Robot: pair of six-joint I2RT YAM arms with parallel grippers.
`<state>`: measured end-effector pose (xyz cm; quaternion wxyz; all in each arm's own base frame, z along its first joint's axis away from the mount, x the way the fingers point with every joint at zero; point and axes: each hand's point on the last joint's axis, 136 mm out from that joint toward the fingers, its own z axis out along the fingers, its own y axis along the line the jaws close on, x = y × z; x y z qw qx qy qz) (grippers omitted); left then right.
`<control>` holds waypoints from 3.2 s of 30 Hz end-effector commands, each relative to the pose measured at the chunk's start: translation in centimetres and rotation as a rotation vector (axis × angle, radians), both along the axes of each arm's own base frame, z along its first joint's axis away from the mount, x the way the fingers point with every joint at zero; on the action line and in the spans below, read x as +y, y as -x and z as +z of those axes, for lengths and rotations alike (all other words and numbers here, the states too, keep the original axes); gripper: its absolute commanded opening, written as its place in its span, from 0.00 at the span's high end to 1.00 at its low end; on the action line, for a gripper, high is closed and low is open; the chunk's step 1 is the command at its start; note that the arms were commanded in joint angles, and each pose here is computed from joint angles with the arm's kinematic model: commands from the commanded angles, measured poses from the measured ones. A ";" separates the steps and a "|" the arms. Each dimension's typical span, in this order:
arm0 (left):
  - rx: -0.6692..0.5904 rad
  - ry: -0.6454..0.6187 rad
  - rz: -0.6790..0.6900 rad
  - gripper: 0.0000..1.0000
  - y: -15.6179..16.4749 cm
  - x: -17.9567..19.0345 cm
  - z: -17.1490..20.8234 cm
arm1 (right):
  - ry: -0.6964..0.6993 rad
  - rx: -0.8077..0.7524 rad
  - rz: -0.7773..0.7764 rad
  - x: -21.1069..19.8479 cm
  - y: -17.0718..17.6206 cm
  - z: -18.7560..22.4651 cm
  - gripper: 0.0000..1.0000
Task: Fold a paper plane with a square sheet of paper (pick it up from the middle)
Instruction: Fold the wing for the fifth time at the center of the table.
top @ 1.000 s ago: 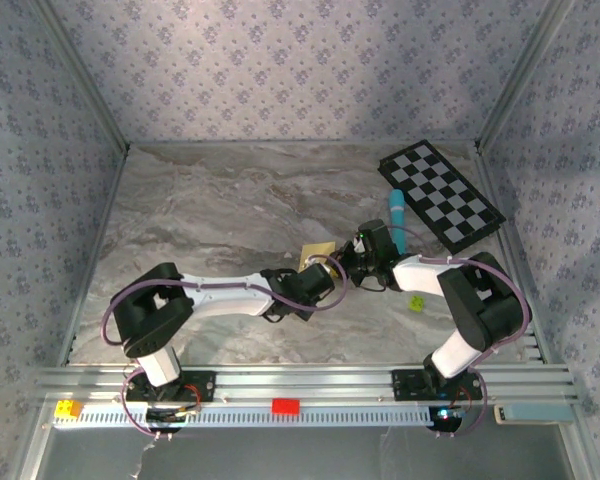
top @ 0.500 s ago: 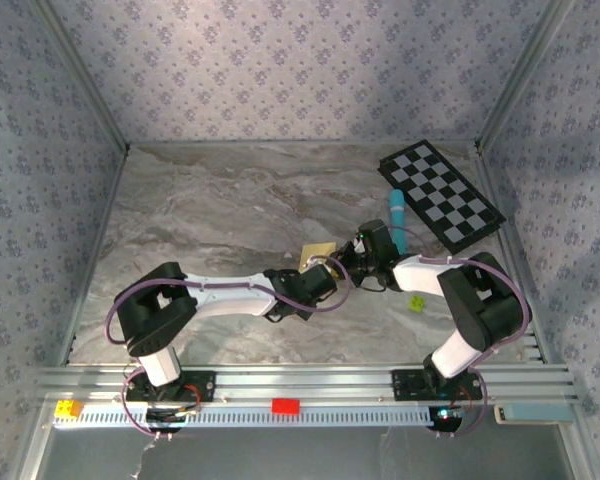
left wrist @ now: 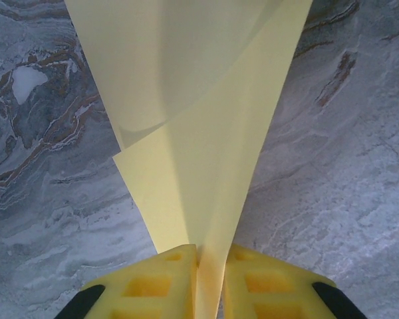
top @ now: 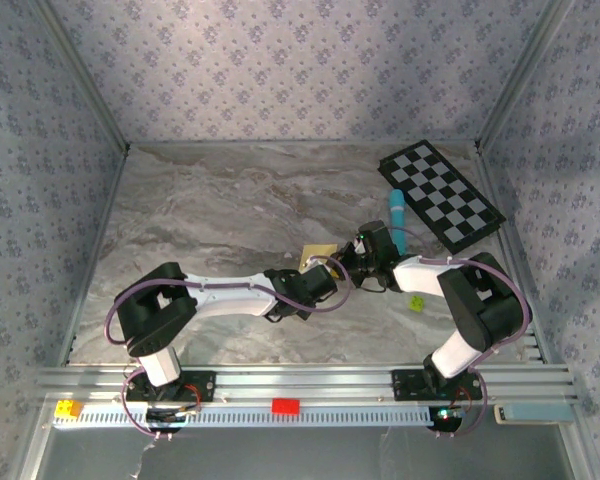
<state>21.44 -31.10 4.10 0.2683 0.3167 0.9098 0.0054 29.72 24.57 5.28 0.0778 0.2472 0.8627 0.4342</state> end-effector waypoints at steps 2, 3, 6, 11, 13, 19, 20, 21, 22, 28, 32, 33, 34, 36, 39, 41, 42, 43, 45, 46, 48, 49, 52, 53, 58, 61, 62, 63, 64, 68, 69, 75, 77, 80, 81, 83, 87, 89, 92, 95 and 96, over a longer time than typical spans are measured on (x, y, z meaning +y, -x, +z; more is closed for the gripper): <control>-0.005 -0.033 0.009 0.88 0.0 0.1 -0.3 | -0.011 -0.007 -0.011 0.0 0.1 0.7 1.00; -0.005 -0.030 0.010 0.89 0.0 0.1 -0.2 | -0.010 -0.007 -0.012 0.0 0.1 0.6 0.99; -0.005 -0.026 0.021 0.91 0.0 0.1 -0.3 | -0.005 -0.017 -0.008 0.0 0.0 0.8 0.96; 0.007 0.002 0.041 0.93 0.0 -0.2 -0.3 | 0.058 -0.027 0.001 -0.8 0.4 0.8 0.85; 0.023 0.020 0.049 0.94 0.2 -0.5 -0.5 | 0.114 -0.024 -0.001 -1.7 0.7 0.6 0.76; 0.077 0.069 0.091 0.93 0.6 -0.9 -1.5 | 0.222 -0.018 -0.042 -4.6 1.8 0.1 0.60; 0.082 0.074 0.097 0.93 0.6 -0.9 -1.6 | 0.232 -0.013 -0.042 -4.9 2.0 0.0 0.59; 0.089 0.079 0.102 0.93 0.6 -0.9 -1.7 | 0.240 -0.012 -0.041 -5.2 2.2 0.0 0.59; 0.097 0.083 0.108 0.92 0.6 -0.9 -1.9 | 0.248 -0.013 -0.042 -5.4 2.2 0.1 0.59; 0.151 0.131 0.145 0.84 0.6 -0.7 -2.5 | 0.269 -0.017 -0.044 -6.2 2.7 0.4 0.57; 0.191 0.162 0.151 0.83 0.7 -0.9 -2.7 | 0.271 -0.016 -0.035 -6.2 3.0 0.5 0.57; 0.195 0.168 0.154 0.84 0.7 -0.9 -2.7 | 0.269 -0.017 -0.033 -6.2 3.0 0.5 0.57; 0.200 0.173 0.155 0.87 0.7 -1.0 -2.7 | 0.270 -0.016 -0.032 -6.2 3.0 0.5 0.57; 0.209 0.181 0.162 0.92 0.8 -0.9 -2.9 | 0.270 -0.014 -0.031 -6.2 3.1 0.4 0.57; 0.224 0.202 0.171 1.00 0.8 -0.8 -2.9 | 0.269 -0.013 -0.027 -6.1 3.1 0.4 0.57; 0.231 0.214 0.182 1.00 0.7 -0.6 -2.9 | 0.271 -0.012 -0.021 -6.1 3.3 0.3 0.57; 0.236 0.222 0.183 1.00 0.7 -0.5 -2.8 | 0.272 -0.013 -0.019 -6.1 3.3 0.3 0.57; 0.241 0.234 0.184 1.00 0.7 -0.5 -2.8 | 0.274 -0.016 -0.015 -6.1 3.3 0.2 0.58; 0.255 0.257 0.186 1.00 0.6 -0.3 -2.7 | 0.270 -0.043 0.000 -5.8 3.1 0.6 0.60; 0.262 0.272 0.181 1.00 0.7 -0.3 -2.6 | 0.268 -0.066 0.012 -5.6 3.0 0.8 0.60; 0.284 0.316 0.162 1.00 0.9 -0.5 -2.4 | 0.277 -0.130 0.036 -4.9 2.8 1.4 0.62; 0.300 0.338 0.155 1.00 0.9 -0.6 -2.4 | 0.280 -0.179 0.054 -4.5 2.6 1.9 0.63; 0.378 0.440 0.149 1.00 1.2 -0.9 -2.5 | 0.307 -0.317 0.132 -3.0 2.6 3.0 0.69; 0.403 0.480 0.150 1.00 1.3 -0.9 -2.6 | 0.308 -0.352 0.162 -2.6 2.7 3.4 0.71; 0.476 0.621 0.140 1.00 1.3 -0.8 -2.1 | 0.247 -0.345 0.245 -1.1 3.2 3.4 0.74; 0.503 0.632 0.125 1.00 1.3 -0.5 -2.1 | 0.189 -0.355 0.264 -0.1 3.2 3.2 0.76; 0.512 0.634 0.124 1.00 1.3 -0.4 -2.2 | 0.173 -0.360 0.267 0.2 3.2 3.2 0.77; 0.519 0.637 0.131 1.00 1.2 -0.1 -2.3 | 0.159 -0.366 0.274 0.5 3.2 3.4 0.78; 0.530 0.649 0.135 1.00 1.2 0.0 -2.4 | 0.147 -0.373 0.287 0.9 3.2 3.5 0.78; 0.590 0.697 0.134 1.00 1.1 0.2 -2.4 | 0.114 -0.404 0.348 2.5 3.2 4.0 0.82; 0.600 0.700 0.134 1.00 1.1 0.2 -2.4 | 0.109 -0.410 0.364 2.8 3.2 4.0 0.82; 0.635 0.712 0.132 1.00 1.3 0.5 -2.7 | 0.081 -0.389 0.404 4.5 2.8 2.9 0.88; 0.652 0.718 0.136 1.00 1.3 0.5 -2.9 | 0.066 -0.377 0.405 5.0 2.6 2.4 0.89; 0.674 0.721 0.142 1.00 1.6 0.8 -3.2 | 0.052 -0.359 0.405 5.4 2.3 1.7 0.90; 0.677 0.726 0.156 1.00 1.6 1.0 -3.3 | 0.051 -0.355 0.404 5.5 2.2 1.6 0.90; 0.687 0.752 0.163 1.00 1.4 1.2 -3.2 | 0.051 -0.350 0.398 5.5 2.1 1.3 0.91; 0.684 0.781 0.197 1.00 1.1 2.0 -3.2 | 0.050 -0.353 0.391 5.4 2.1 1.4 0.90; 0.699 0.801 0.212 1.00 1.0 2.3 -3.2 | 0.047 -0.351 0.394 5.5 2.1 1.4 0.90; 0.728 0.821 0.221 1.00 1.0 2.4 -3.3 | 0.033 -0.351 0.408 5.8 2.2 1.4 0.90; 0.741 0.832 0.238 1.00 1.1 2.5 -3.6 | 0.030 -0.346 0.411 6.0 2.0 1.3 0.90; 0.740 0.839 0.242 1.00 1.0 2.5 -3.6 | 0.026 -0.347 0.413 6.1 2.0 1.3 0.90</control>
